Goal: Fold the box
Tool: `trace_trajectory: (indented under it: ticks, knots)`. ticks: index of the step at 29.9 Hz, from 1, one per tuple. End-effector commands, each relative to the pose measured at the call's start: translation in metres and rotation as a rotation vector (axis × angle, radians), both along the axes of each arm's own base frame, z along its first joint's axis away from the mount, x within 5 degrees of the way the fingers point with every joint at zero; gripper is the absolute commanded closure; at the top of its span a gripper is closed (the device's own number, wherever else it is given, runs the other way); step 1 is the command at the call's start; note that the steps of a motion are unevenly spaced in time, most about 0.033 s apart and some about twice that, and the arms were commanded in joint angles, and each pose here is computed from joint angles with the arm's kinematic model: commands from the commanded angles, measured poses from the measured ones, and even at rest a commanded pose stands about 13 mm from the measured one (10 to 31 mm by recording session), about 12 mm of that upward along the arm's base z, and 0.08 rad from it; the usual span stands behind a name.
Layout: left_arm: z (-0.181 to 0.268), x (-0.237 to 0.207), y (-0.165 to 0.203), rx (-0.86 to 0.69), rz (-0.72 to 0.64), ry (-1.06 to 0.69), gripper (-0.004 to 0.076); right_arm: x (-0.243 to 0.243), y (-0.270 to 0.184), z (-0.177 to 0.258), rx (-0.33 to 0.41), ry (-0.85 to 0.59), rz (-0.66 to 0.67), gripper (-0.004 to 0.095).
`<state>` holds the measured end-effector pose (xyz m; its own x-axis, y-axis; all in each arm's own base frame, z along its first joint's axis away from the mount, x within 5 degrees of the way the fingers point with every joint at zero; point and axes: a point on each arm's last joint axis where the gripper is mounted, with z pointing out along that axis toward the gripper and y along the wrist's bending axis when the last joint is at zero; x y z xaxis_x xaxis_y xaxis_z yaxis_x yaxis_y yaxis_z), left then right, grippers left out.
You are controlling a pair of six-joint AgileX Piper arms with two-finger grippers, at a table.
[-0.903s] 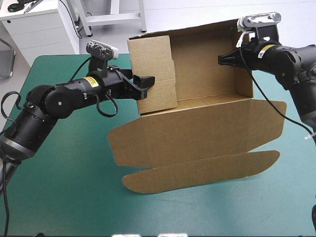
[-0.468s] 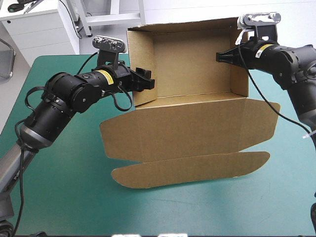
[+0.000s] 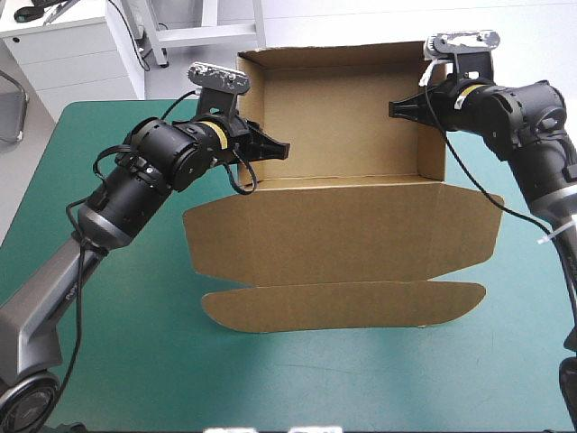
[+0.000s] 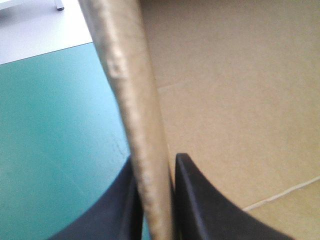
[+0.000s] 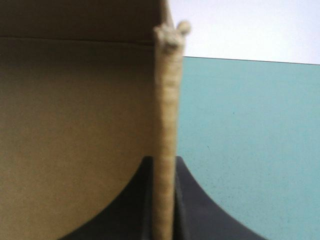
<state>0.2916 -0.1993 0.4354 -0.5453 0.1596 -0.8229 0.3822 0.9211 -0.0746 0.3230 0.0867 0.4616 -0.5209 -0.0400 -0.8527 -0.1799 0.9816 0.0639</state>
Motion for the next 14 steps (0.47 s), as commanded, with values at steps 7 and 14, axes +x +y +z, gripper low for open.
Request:
trace_trajectory:
  ticks: [7,14]
  knots:
    - [-0.002,0.009,-0.016,-0.053,-0.047,-0.007,0.0729,-0.013,0.004,0.020,0.036,-0.072,0.045,0.0913]
    - [-0.033,0.025,-0.020,0.028,-0.018,0.107,0.0729,0.000,0.007,-0.016,-0.042,0.167,0.053,0.0913]
